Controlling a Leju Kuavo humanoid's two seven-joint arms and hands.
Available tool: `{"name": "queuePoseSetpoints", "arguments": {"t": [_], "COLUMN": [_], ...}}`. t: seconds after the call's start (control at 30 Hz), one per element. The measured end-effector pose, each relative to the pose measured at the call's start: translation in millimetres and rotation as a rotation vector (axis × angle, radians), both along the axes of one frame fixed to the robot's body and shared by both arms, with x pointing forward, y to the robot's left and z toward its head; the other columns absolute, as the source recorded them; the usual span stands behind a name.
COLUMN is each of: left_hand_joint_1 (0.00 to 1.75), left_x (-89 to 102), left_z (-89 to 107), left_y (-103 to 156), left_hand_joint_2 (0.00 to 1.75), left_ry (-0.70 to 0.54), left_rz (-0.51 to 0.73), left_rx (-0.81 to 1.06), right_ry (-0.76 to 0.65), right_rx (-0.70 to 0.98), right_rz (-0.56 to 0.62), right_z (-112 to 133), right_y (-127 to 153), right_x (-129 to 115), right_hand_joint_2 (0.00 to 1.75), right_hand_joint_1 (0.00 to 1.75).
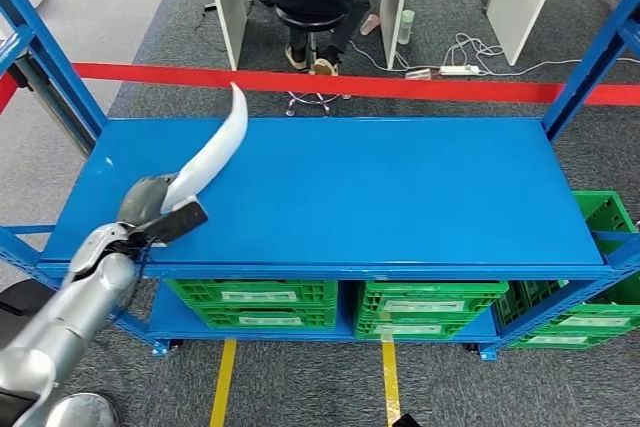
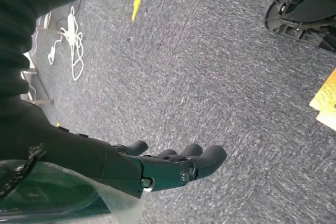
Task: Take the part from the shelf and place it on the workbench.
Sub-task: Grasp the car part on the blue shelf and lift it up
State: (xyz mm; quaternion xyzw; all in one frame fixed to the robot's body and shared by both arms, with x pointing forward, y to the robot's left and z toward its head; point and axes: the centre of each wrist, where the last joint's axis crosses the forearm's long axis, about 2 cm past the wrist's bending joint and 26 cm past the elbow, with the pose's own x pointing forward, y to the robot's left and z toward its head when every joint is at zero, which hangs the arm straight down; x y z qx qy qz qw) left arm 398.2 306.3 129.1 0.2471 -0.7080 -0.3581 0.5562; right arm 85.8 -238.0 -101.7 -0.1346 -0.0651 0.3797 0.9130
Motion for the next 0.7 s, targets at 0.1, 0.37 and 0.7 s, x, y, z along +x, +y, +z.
{"name": "queuePoseSetpoints", "arguments": {"t": [0.1, 0.37, 0.7], "left_hand_joint_1": [1.75, 1.75, 1.75], "left_x": [-2.9, -12.5, -22.2], "left_z": [6.7, 24.8, 40.3], "left_y": [-16, -35, -56], "left_hand_joint_2": [1.75, 1.75, 1.75], "left_ry": [-0.025, -0.127, -0.241], "left_rz": [0.023, 0.082, 0.192], "left_rx": [-0.212, -0.465, -0.623], "right_ry": [0.001, 0.005, 0.005], "right_rx": [-0.004, -0.013, -0.025], "right_rz": [-0.007, -0.020, -0.046], "right_z": [-1, -2, -3], "right_y": [0, 0, -1], "right_x": [-3, -9, -17], "right_hand_joint_2": [1.75, 1.75, 1.75], "right_hand_joint_1": [0.00, 0.00, 0.00]}}
